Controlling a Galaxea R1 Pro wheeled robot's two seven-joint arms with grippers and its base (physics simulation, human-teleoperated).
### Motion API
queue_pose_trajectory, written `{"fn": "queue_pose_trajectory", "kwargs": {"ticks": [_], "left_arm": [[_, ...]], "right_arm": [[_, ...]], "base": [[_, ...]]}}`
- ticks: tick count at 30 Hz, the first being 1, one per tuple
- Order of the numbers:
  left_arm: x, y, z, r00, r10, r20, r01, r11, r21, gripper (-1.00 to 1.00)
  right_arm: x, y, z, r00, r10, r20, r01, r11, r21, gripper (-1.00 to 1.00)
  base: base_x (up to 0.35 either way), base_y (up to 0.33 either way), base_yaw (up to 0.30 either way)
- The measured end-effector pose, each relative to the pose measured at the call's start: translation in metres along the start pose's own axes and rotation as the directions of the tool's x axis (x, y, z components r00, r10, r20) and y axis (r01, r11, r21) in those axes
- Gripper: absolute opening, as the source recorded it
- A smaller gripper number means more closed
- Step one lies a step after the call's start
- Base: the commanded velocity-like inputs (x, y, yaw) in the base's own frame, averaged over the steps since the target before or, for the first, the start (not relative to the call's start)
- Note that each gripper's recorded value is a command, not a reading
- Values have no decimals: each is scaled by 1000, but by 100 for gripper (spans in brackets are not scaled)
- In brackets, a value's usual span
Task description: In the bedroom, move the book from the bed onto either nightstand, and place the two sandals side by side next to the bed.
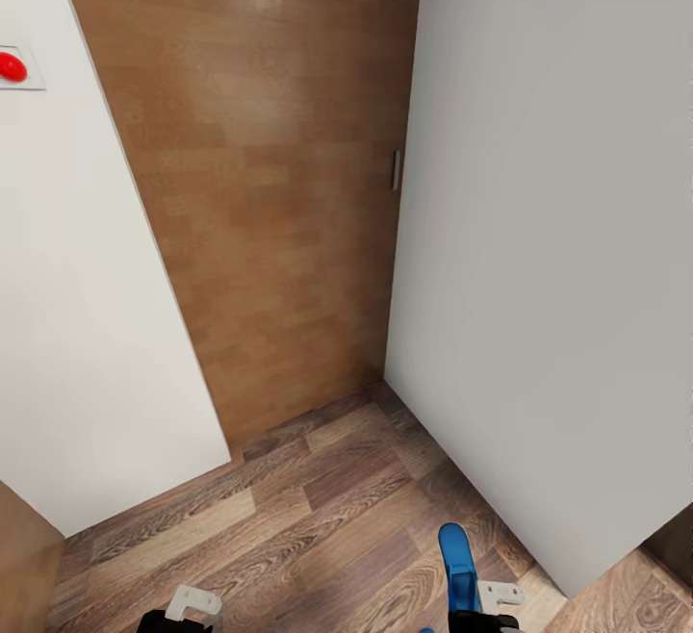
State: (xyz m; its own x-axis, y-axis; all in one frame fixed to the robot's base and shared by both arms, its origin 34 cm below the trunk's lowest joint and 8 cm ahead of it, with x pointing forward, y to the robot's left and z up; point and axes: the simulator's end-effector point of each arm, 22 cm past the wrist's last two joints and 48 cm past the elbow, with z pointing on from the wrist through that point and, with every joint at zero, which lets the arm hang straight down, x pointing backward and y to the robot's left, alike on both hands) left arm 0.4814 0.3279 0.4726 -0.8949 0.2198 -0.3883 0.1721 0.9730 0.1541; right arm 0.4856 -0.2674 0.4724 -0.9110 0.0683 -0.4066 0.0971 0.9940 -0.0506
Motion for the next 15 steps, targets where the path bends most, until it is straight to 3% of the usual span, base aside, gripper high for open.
{"fn": "queue_pose_trajectory", "kwargs": {"ticks": [15], "left_arm": [[3,-1,-1,1000,1,-4,-1,1000,1,100]], "right_arm": [[-2,-1,0,1000,-1,30,1,1000,1,-100]], "base": [[25,5,-11]]}}
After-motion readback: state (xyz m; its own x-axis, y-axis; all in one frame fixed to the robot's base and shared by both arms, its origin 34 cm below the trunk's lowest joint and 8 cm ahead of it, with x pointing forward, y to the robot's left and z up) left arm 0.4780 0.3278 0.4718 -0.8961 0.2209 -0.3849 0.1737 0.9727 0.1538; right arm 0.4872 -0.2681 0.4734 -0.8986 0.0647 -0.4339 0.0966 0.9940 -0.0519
